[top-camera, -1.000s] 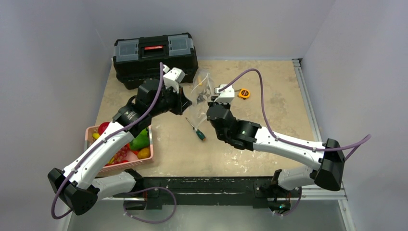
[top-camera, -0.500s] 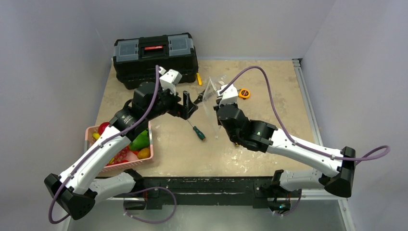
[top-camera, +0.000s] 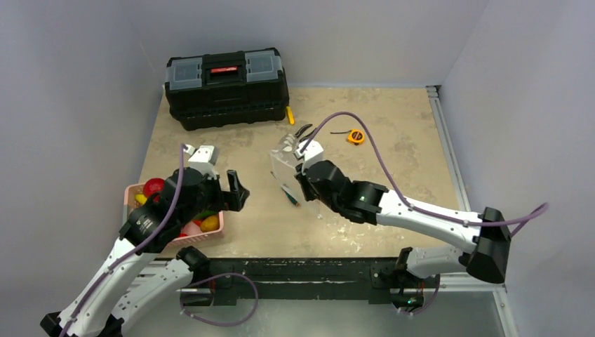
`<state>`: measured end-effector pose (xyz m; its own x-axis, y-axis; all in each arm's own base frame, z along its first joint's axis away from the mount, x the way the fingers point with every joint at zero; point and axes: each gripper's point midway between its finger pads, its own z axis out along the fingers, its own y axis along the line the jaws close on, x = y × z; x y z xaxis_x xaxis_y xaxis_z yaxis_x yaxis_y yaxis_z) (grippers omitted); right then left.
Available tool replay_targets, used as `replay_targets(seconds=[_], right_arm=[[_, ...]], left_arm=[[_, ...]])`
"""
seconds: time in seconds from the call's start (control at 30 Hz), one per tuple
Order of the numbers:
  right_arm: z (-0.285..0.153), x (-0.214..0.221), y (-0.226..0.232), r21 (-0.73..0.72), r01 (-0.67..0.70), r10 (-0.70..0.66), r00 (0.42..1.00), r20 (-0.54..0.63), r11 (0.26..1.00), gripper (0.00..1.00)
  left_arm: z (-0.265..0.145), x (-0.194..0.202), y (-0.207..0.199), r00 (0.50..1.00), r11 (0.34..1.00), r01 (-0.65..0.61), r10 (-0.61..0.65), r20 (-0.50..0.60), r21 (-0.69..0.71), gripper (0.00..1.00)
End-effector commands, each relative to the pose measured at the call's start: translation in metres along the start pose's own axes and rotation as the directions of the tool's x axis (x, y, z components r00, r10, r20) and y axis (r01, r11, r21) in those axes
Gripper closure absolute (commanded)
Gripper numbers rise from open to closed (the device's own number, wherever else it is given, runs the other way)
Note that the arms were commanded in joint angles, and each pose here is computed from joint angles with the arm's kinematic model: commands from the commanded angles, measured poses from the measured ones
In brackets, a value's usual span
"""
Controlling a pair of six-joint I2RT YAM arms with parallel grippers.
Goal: Place the food in the zip-top bag and seal the zipper
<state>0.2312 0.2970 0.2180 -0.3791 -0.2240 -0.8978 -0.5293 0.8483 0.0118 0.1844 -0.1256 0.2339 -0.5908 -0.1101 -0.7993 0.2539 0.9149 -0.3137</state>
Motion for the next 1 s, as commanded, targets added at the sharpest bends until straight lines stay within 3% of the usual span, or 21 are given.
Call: replay_targets(seconds=[0.0,0.17,0.33,0.43,0.53,0.7,0.97], right_arm=[[0.017,-0.009,0.044,-0.184,-0.048,0.053,0.998,0.023,0.982,1.00],[0.022,-0.006,0.082,-0.357,-0.073,0.084,0.996,0.017,0.931,1.00],[0.036,-0.003,0.084,-0.342,-0.074,0.081,0.997,0.006,0.937,1.00],[0.046,-0.007,0.073,-0.318,-0.037,0.045,0.999,0.017,0.947,1.00],[0.051,-0.009,0.067,-0.350,-0.065,0.068,0.998,-0.002,0.934,1.00],[0.051,-0.008,0.071,-0.396,-0.090,0.086,0.996,-0.027,0.914,1.00],[0.051,-0.003,0.081,-0.448,-0.114,0.105,0.993,-0.045,0.886,1.00]], left_arm=[[-0.008,0.031,0.045,0.991,0.964,0.083,-0.106,-0.077,-0.254,0.00],[-0.007,0.033,0.078,0.987,0.872,0.088,-0.143,-0.079,-0.482,0.00],[0.000,0.045,0.109,0.968,0.746,0.056,-0.202,-0.146,-0.663,0.00],[0.004,0.063,0.123,0.924,0.693,0.144,-0.349,-0.154,-0.706,0.00],[0.006,0.063,0.132,0.912,0.653,0.227,-0.404,-0.079,-0.723,0.00],[-0.005,0.064,0.151,0.927,0.583,0.257,-0.375,0.026,-0.771,0.00],[0.005,0.061,0.164,0.933,0.559,0.290,-0.344,0.100,-0.777,0.00]])
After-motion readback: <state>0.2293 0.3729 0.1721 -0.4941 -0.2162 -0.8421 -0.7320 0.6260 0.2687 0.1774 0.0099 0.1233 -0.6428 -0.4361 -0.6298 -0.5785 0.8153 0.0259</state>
